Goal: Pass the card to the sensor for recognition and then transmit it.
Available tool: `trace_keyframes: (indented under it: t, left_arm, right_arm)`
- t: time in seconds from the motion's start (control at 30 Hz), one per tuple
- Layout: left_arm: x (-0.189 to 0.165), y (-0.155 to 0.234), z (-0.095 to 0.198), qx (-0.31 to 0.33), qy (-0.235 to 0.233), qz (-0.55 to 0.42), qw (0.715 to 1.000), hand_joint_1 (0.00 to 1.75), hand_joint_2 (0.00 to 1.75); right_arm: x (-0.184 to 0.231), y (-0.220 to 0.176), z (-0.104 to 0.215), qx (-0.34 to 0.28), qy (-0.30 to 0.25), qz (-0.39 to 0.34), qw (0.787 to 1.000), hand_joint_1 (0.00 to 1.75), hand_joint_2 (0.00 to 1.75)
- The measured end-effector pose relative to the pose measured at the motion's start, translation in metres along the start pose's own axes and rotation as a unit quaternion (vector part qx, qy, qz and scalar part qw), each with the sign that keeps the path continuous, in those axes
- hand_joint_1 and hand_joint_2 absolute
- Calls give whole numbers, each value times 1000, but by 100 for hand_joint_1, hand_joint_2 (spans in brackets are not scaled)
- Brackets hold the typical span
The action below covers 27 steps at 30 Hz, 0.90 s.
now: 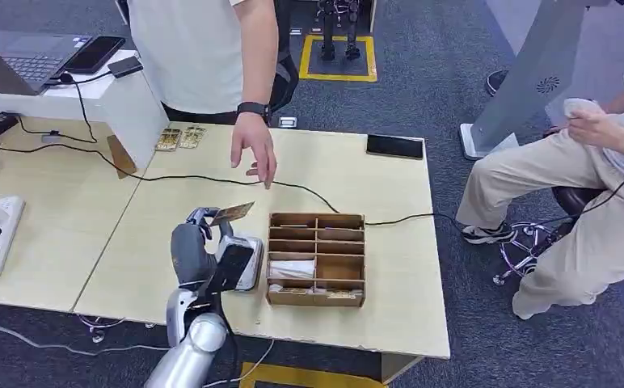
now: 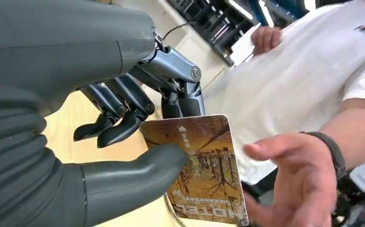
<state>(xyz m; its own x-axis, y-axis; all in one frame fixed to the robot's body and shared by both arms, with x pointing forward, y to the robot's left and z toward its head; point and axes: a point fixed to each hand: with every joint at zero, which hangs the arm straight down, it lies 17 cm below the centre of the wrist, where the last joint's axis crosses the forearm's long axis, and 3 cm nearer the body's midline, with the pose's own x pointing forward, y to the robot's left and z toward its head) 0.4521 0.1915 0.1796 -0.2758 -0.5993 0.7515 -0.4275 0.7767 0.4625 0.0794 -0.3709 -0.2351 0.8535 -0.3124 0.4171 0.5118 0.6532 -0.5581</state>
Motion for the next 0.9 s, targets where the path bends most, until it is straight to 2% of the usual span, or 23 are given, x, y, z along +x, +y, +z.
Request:
trace_keyframes:
  t: [0.1,0.17,0.37,0.4,0.43,0.73,0.9]
  left_arm:
    - [14,9,-19,16,-17,-6,1000,175,175]
    - [32,18,-49,32,-40,-23,998,175,175]
    - [47,21,-65,39,-65,-40,996,175,175]
    - [48,21,-67,40,-67,-40,996,96,175]
    - [49,21,-69,40,-68,-40,996,0,175]
    - [62,20,-70,43,-91,-32,994,0,175]
    - [63,16,-60,20,-79,66,994,0,175]
  right_arm:
    - [0,1,1,0,-1,1,1000,0,175]
    - [1,7,3,6,-5,9,1000,0,175]
    - [5,10,2,10,-9,10,1000,0,175]
    - [5,10,2,10,-9,11,1000,0,175]
    - [6,10,1,9,-10,11,1000,0,175]
    - [5,10,1,8,-11,13,1000,0,175]
    - [2,10,1,8,-6,8,1000,0,175]
